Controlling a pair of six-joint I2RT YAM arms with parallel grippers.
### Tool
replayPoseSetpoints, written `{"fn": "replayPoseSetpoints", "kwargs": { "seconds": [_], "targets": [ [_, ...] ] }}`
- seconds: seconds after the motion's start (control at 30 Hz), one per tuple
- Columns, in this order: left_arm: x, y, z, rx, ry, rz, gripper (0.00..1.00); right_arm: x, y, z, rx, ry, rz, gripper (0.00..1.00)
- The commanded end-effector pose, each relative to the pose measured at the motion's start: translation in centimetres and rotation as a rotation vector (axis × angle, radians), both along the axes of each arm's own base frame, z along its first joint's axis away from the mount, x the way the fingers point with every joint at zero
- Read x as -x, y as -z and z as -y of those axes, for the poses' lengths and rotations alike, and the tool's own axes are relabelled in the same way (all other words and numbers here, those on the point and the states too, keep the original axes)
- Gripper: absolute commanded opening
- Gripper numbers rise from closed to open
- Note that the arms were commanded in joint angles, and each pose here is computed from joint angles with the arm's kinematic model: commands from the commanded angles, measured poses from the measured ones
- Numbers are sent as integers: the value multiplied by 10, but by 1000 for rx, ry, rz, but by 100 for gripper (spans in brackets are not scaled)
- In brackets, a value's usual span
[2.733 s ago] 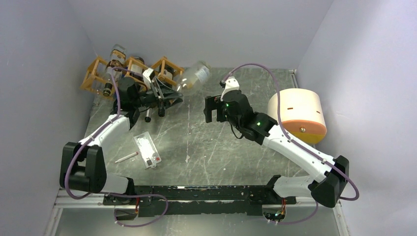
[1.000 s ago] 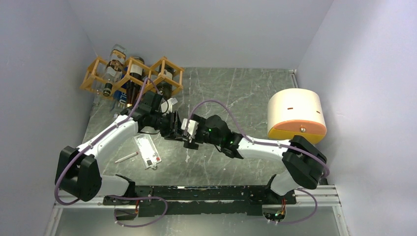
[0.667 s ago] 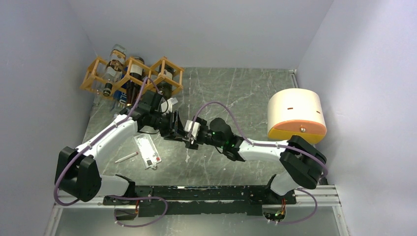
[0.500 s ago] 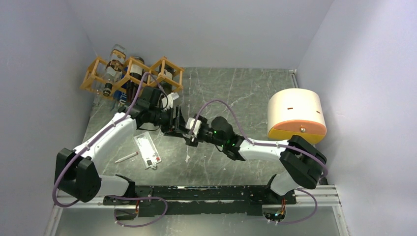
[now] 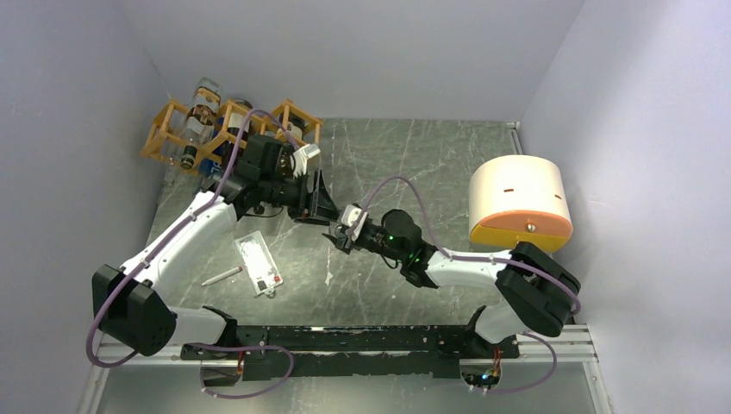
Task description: Take the wine bottle off the wine rack
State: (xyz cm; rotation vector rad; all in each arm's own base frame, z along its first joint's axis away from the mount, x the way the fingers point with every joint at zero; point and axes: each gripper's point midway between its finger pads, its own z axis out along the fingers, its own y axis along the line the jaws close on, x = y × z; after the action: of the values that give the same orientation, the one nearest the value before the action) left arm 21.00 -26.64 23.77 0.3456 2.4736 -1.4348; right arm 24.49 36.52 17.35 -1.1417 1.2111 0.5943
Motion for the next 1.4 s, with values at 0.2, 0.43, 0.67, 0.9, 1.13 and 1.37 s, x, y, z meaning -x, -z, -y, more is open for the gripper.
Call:
{"fn": "replayPoseSetpoints", "kwargs": {
  "seconds": [0.2,0.43,0.67,0.9,1.13,1.37],
  "targets": [
    [-47,-60,-4,-10,-162,300,73,-36,-26,38,-145,260,-83,25],
    [-92,-120,-35,-119,-376,557,74,-69,-34,63,-147,501,-142,3],
    [-119,-207,-85,-165,-637,896,77,-117,-67,124,-337,773,-235,0],
    [-105,-236,-136,-199,-829,1208,84,-176,-100,188,-449,956,-211,0],
    [-105,-202,-163,-314,-924,1269,85,-230,-124,209,-484,1005,-139,0],
    [-106,-177,-159,-322,-885,1257,83,-268,-126,188,-451,949,-75,0]
  ]
}}
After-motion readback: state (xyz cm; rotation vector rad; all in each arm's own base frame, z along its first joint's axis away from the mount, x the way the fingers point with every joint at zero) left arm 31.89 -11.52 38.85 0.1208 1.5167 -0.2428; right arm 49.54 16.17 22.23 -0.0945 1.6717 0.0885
